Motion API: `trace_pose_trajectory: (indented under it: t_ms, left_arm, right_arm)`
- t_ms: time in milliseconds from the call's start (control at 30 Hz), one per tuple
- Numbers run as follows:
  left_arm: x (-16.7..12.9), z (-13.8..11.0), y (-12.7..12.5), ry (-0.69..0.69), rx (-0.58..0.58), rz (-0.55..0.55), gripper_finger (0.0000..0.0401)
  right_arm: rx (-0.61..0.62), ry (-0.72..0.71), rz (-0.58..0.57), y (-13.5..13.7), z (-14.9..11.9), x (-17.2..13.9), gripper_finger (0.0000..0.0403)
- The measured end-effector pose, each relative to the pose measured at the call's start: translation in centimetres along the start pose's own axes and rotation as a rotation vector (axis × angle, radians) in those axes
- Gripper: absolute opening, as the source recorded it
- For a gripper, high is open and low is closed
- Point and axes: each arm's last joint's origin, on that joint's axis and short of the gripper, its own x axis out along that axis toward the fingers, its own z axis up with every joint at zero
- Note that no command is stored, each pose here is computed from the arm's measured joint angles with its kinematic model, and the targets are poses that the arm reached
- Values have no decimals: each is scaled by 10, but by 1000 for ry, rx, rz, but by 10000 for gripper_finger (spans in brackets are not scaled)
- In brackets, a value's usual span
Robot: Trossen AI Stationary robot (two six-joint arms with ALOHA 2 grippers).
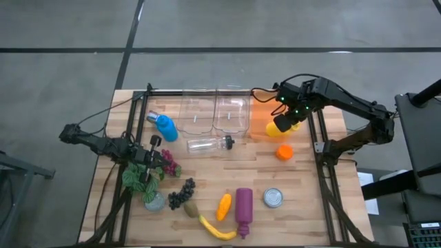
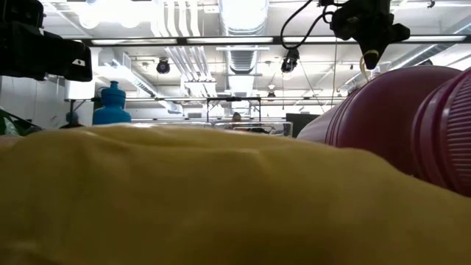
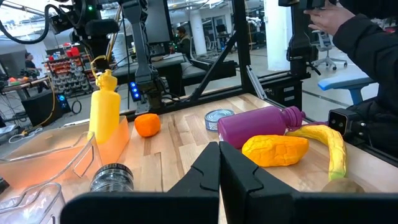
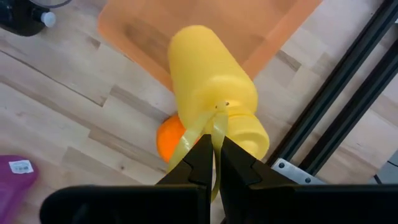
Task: Pick & Place Food Item
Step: Put the yellow water bottle into the orange bin
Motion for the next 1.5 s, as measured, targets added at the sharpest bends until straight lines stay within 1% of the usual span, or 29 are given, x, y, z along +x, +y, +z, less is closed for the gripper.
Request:
trace_pose_trajectory:
  t_ms: [533, 700, 833, 967, 1067, 1333, 1500]
  left_arm:
    - [0, 0, 0, 0, 0, 0, 1]
    - [0, 0, 0, 0, 0, 0, 1]
    - [0, 0, 0, 0, 0, 0, 1]
    - [0, 0, 0, 0, 0, 0, 1]
    - [0, 0, 0, 0, 0, 0, 1]
    - [0, 0, 0, 0, 0, 0, 1]
    - [0, 0, 0, 0, 0, 0, 1]
  right_arm:
    - [-6, -44, 28, 3, 4, 0, 12]
    - [7, -70, 16, 1, 8, 0, 12]
    - [25, -85, 22, -6, 15, 1, 12]
    - [29, -76, 66, -14, 21, 1, 12]
    - [34, -63, 57, -15, 27, 5, 12]
    - [11, 10, 3, -7, 47, 28, 8]
    - [-15, -33, -5, -3, 60, 21, 8]
